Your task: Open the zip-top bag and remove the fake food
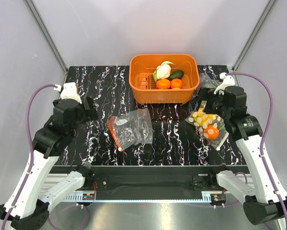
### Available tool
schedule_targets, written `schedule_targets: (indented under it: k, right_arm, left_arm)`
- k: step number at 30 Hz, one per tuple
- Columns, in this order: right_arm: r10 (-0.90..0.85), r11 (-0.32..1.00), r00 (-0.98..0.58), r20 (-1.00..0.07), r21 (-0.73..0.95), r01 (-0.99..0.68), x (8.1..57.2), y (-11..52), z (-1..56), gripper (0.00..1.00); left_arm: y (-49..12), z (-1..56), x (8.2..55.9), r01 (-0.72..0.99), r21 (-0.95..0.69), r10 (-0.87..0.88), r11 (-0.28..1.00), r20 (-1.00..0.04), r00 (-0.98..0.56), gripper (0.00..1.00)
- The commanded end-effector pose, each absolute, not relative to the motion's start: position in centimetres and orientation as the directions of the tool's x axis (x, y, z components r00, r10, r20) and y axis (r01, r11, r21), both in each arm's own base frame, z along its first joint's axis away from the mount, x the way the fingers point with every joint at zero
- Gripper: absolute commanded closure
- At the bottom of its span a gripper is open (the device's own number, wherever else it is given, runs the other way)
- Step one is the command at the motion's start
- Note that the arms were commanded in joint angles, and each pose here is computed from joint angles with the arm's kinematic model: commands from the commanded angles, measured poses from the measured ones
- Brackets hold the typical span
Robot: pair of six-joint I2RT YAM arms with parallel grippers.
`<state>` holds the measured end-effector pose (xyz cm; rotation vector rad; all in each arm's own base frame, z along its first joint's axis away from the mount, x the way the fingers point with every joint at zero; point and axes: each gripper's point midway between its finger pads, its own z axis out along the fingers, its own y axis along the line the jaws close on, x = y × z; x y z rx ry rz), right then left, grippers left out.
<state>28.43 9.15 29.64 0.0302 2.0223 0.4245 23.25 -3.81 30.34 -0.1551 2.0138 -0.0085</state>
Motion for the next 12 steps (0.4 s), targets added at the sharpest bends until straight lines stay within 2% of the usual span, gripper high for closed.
schedule_targets:
  k: [1, 12]
  right_arm:
    - [0.221, 0.929, -0.442, -0.869, 0.325, -0.175, 27.9, 9.2, 31.9, 0.00]
    - [0.199, 0.940, -0.450, -0.871, 0.300, -0.164, 27.3, 8.7, 31.9, 0.00]
  left_arm:
    - [-2.8, 34.9, 23.5, -0.127, -0.116, -0.147, 0.985, -0.952, -0.270, 0.01]
    - [-2.7, 35.9, 23.5, -0.118, -0.121, -0.147, 0.985, -0.960, -0.238, 0.01]
